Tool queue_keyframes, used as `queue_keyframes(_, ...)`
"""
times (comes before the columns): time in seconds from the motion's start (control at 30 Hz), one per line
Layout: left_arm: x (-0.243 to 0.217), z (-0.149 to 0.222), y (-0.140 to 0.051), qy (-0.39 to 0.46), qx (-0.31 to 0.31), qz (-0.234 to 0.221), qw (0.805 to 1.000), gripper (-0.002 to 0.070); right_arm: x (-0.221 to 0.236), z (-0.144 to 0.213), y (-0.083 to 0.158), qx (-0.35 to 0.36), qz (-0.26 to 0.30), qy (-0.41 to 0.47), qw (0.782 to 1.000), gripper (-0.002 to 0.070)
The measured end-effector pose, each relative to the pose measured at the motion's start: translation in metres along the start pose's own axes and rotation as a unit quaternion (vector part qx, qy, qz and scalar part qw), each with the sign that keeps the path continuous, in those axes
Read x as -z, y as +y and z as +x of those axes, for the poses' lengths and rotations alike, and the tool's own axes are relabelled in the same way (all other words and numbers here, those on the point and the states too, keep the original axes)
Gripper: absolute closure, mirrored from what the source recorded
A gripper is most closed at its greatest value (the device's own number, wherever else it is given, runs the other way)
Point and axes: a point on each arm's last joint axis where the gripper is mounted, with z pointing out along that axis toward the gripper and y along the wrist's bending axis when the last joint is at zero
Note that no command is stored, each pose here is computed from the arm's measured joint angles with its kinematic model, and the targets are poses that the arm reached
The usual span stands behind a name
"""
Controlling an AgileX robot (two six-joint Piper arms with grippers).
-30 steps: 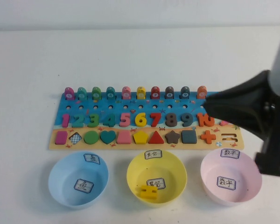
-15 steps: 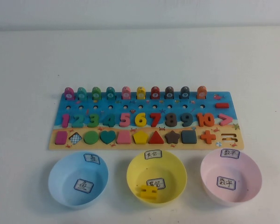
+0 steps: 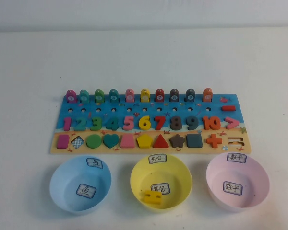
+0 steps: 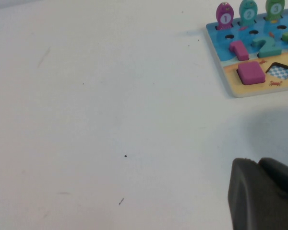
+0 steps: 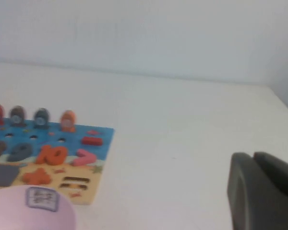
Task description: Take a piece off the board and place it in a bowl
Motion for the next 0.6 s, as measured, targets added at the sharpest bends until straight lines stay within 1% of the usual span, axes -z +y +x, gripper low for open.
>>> queue_keyframes(0.03, 0.0, 0.0, 0.0, 0.0, 0.0, 0.0, 1.0, 0.068, -0.003, 0.01, -0.002, -0.006, 0.018, 0.0, 1.0, 0.0692)
queue_keyframes(0.1, 0.0, 0.0, 0.0, 0.0, 0.0, 0.0, 1.0, 0.068, -0.005, 0.02, -0.004, -0.015, 0.042, 0.004, 0.999, 0.0692)
queue_keyframes(0.23, 0.0, 0.0, 0.0, 0.0, 0.0, 0.0, 1.0, 0.068, -0.005, 0.03, -0.006, -0.023, 0.061, 0.043, 0.997, 0.0692)
queue_keyframes(0.4, 0.0, 0.0, 0.0, 0.0, 0.0, 0.0, 1.0, 0.068, -0.004, 0.039, -0.005, -0.027, 0.056, 0.092, 0.994, 0.0692)
queue_keyframes(0.47, 0.0, 0.0, 0.0, 0.0, 0.0, 0.0, 1.0, 0.068, -0.004, 0.04, -0.004, -0.026, 0.052, 0.099, 0.993, 0.0692)
queue_keyframes(0.6, 0.0, 0.0, 0.0, 0.0, 0.0, 0.0, 1.0, 0.068, -0.004, 0.04, -0.001, -0.023, 0.018, 0.1, 0.995, 0.0692)
